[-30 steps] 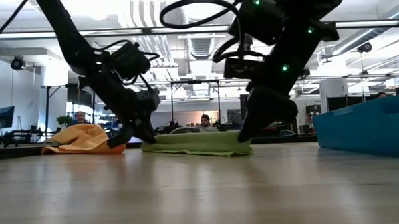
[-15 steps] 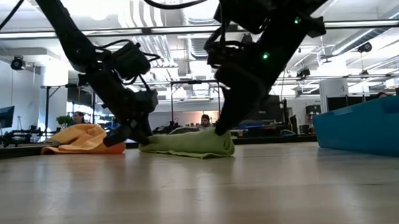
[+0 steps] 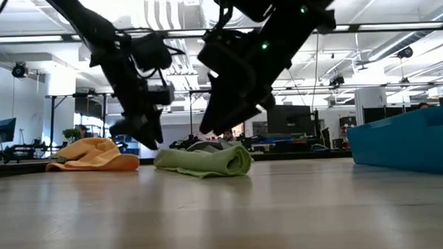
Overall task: Roll microfiber towels into tight, uniform cylinder then place into a basket
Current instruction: Roll the green towel
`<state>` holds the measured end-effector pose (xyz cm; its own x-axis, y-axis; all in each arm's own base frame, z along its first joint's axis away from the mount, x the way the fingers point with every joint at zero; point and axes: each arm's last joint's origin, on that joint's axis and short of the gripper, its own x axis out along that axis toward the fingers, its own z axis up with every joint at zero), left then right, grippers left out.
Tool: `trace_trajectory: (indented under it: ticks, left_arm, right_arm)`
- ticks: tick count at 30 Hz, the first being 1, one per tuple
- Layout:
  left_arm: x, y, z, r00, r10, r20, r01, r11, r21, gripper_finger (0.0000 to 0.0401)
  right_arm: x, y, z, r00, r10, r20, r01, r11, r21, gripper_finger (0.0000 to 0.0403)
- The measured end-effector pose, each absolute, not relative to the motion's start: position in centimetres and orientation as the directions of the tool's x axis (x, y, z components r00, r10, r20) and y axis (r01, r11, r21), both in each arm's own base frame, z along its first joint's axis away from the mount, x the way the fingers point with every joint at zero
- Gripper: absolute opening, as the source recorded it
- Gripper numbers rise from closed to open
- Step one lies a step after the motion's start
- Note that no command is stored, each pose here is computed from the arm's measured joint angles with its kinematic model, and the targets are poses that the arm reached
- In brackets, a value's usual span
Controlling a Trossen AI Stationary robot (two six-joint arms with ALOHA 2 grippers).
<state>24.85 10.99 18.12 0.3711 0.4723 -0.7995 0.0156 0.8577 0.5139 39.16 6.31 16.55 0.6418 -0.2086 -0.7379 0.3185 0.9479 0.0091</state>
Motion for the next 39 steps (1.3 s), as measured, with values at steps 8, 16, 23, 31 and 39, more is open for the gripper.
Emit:
trace_trajectory:
  ticks: [8, 16, 23, 31, 39]
  left_arm:
    - [23.0, 9.3, 20.2, 0.526, 0.181, -0.831, -0.256, 0.965, 0.048, 0.0214]
    - [22.1, 5.4, 19.8, 0.563, 0.044, -0.825, -0.129, 0.991, -0.035, 0.0215]
    - [22.0, 5.0, 20.5, 0.593, 0.042, -0.804, -0.152, 0.987, -0.061, 0.0215]
    - [21.8, 5.0, 21.4, 0.622, 0.052, -0.781, -0.199, 0.976, -0.094, 0.0215]
    - [21.0, 4.9, 23.5, 0.688, 0.105, -0.718, -0.253, 0.962, -0.103, 0.0215]
  right_arm:
    - [37.4, 5.0, 16.0, 0.52, -0.266, -0.812, 0.473, 0.881, 0.015, 0.0224]
    - [36.9, 4.5, 14.8, 0.514, -0.202, -0.834, 0.601, 0.779, 0.181, 0.0216]
    - [38.3, 4.9, 15.4, 0.66, -0.109, -0.744, 0.541, 0.756, 0.369, 0.0215]
    - [41.1, 5.3, 12.2, 0.665, -0.055, -0.745, 0.523, 0.746, 0.412, 0.0214]
    - [42.3, 6.3, 15.0, 0.596, 0.004, -0.803, 0.49, 0.79, 0.367, 0.0215]
